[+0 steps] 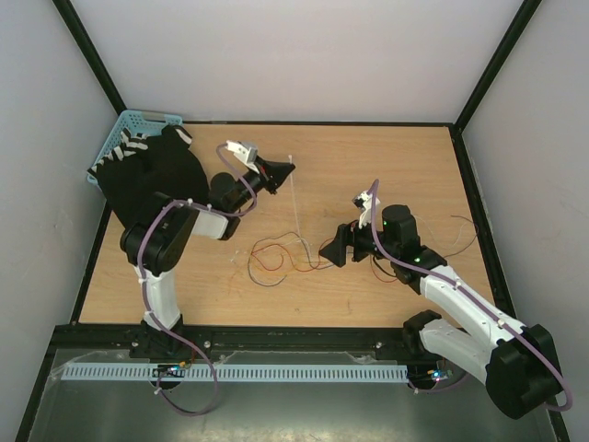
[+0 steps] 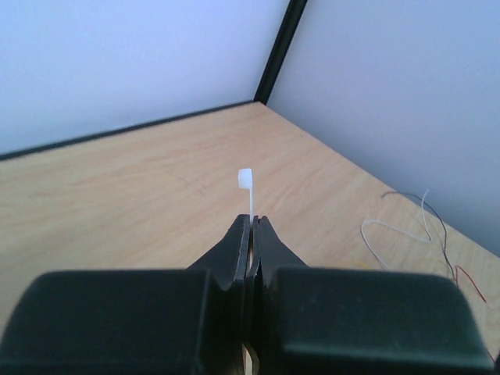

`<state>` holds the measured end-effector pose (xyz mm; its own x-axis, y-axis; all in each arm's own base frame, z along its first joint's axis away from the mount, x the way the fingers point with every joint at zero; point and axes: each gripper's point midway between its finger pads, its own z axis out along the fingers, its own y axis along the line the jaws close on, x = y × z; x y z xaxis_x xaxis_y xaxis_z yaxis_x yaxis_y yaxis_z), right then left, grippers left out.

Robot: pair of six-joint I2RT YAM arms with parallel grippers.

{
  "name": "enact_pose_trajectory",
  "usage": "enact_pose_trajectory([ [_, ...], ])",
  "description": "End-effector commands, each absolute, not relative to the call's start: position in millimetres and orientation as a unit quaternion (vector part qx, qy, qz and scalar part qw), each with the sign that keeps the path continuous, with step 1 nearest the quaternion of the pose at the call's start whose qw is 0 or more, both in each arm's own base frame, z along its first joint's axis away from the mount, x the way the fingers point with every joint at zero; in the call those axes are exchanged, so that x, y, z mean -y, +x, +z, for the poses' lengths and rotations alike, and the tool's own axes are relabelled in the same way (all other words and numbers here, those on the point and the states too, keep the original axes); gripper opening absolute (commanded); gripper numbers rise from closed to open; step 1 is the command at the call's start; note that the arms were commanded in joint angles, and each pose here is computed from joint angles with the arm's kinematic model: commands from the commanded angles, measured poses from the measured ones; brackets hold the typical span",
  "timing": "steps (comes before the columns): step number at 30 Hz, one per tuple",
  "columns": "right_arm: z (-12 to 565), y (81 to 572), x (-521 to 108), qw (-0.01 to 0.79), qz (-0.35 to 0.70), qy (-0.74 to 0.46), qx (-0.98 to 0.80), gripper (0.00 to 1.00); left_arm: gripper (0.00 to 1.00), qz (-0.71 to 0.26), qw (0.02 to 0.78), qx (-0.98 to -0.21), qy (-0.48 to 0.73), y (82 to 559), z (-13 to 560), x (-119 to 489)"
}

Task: Zip-tie the wires
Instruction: Tie the cable at the center of the board.

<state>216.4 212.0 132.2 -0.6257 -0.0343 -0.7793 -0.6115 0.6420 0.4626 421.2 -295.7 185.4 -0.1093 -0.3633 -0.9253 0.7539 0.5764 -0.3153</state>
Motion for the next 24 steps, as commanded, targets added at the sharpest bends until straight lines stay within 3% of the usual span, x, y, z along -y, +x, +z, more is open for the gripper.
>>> enact_pose_trajectory([
  [1,137,217,-213,0.397,0.374,-0.206,-0.813,0.98,0.0,-0.442,0.67,-0.572,0.17,442,209,294],
  [11,138,218,-214,0.399,0.374,-0.213,-0.81,0.98,0.0,-0.436,0.667,-0.572,0.192,470,196,282],
  [24,138,220,-214,0.399,0.371,-0.214,-0.81,0.98,0.0,-0.453,0.616,-0.6,0.236,422,153,302],
])
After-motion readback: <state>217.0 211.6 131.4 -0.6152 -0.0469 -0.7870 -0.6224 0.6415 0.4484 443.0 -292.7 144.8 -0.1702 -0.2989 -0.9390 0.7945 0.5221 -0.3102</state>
